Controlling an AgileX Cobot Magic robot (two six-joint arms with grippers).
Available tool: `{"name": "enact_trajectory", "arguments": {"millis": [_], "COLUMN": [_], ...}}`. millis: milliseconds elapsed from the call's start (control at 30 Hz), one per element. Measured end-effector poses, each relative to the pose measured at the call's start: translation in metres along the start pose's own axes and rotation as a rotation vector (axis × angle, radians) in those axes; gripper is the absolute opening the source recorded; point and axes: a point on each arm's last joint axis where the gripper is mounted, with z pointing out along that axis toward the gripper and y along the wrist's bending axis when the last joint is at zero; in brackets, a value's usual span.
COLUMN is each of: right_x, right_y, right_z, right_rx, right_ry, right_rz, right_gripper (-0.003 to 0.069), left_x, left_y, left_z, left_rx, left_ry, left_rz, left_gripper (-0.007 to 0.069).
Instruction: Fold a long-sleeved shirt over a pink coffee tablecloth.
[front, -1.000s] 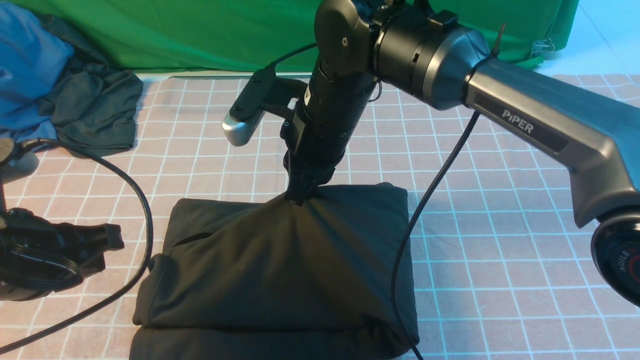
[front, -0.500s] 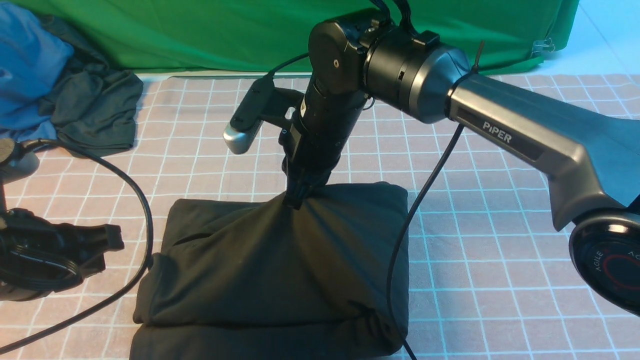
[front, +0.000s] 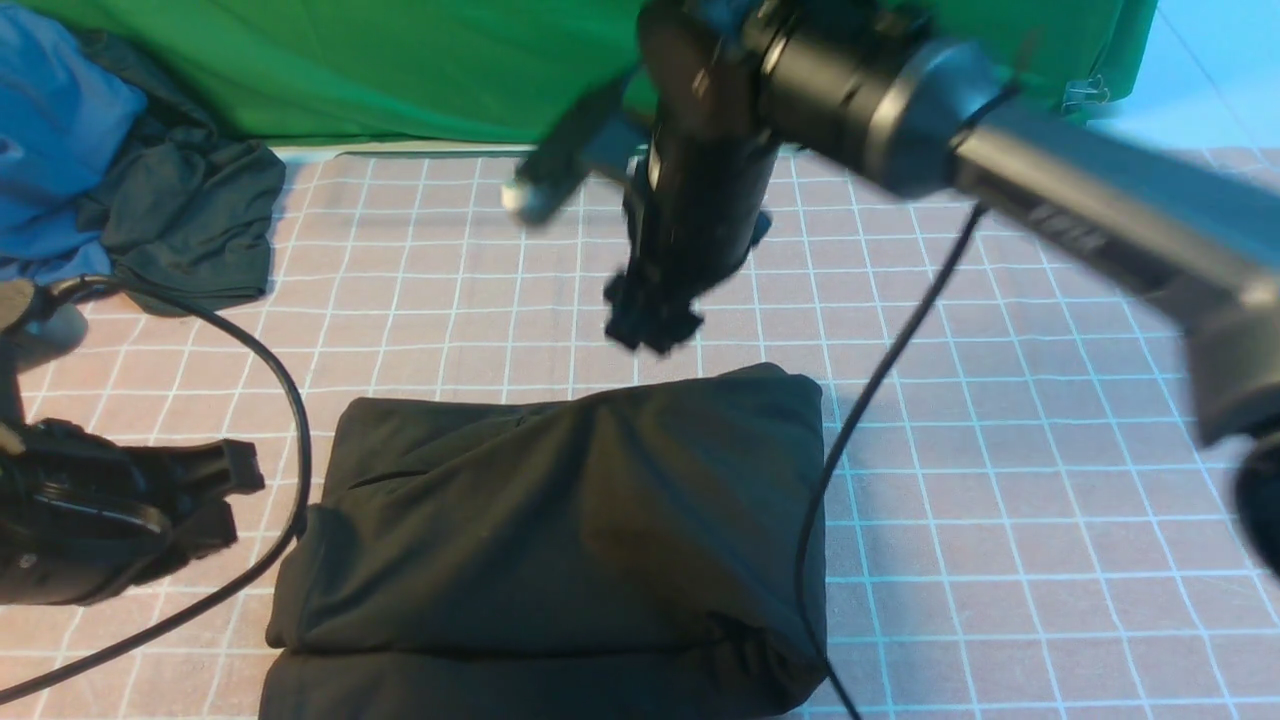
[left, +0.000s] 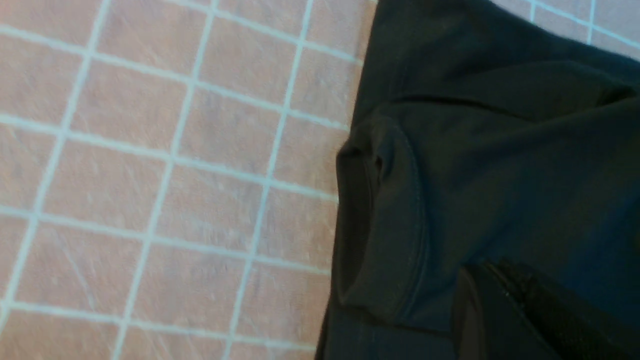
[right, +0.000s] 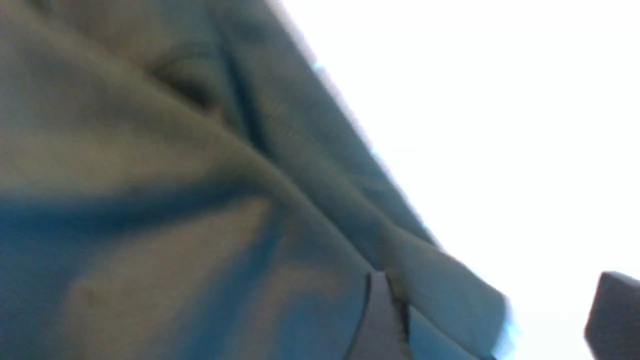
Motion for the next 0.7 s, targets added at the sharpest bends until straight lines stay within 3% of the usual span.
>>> {"name": "enact_trajectory", "arguments": {"millis": [133,200,300,500,600,633,667,700], "right_x": [0.011,0.024,0.048,0.108,0.13,0.135,0.137,0.141], "right_y": [-0.001,0.002,0.01,0.028,0.035,0.037,0.037,0.039], "right_z": [-0.057,-0.068,-0.07,-0.056,-0.044,-0.04,-0.039,-0.033], "right_rx": [-0.006,-0.033,-0.07,-0.122,-0.137,-0.14,-0.141,-0.142], "right_ry": [-0.078,-0.069,-0.008,0.181,0.253,0.268,0.273,0.278], "right_rz": [0.07,0.082,0.095,0.089,0.081,0.078,0.078,0.077], "right_gripper": [0.0314,0.0187,0.0064,0.0036,0.0036,0.0036,0.0036,0.0036], "left_x": [-0.01,-0.022,-0.038,-0.057,-0.055,-0.055,-0.055,-0.055], "left_y": [-0.006,-0.012,-0.017,-0.018,-0.015,-0.014,-0.014,-0.013], "left_z": [0.013,0.02,0.029,0.053,0.065,0.07,0.071,0.077], "left_rx": [-0.003,0.001,0.004,-0.054,-0.078,-0.084,-0.085,-0.088], "left_ry": [0.141,0.176,0.187,0.248,0.298,0.311,0.314,0.315], "left_rz": [-0.043,-0.058,-0.066,-0.034,-0.033,-0.035,-0.035,-0.037], "left_gripper": [0.0014,0.0014,0.0015,0.0067,0.0162,0.0225,0.0235,0.0302]}}
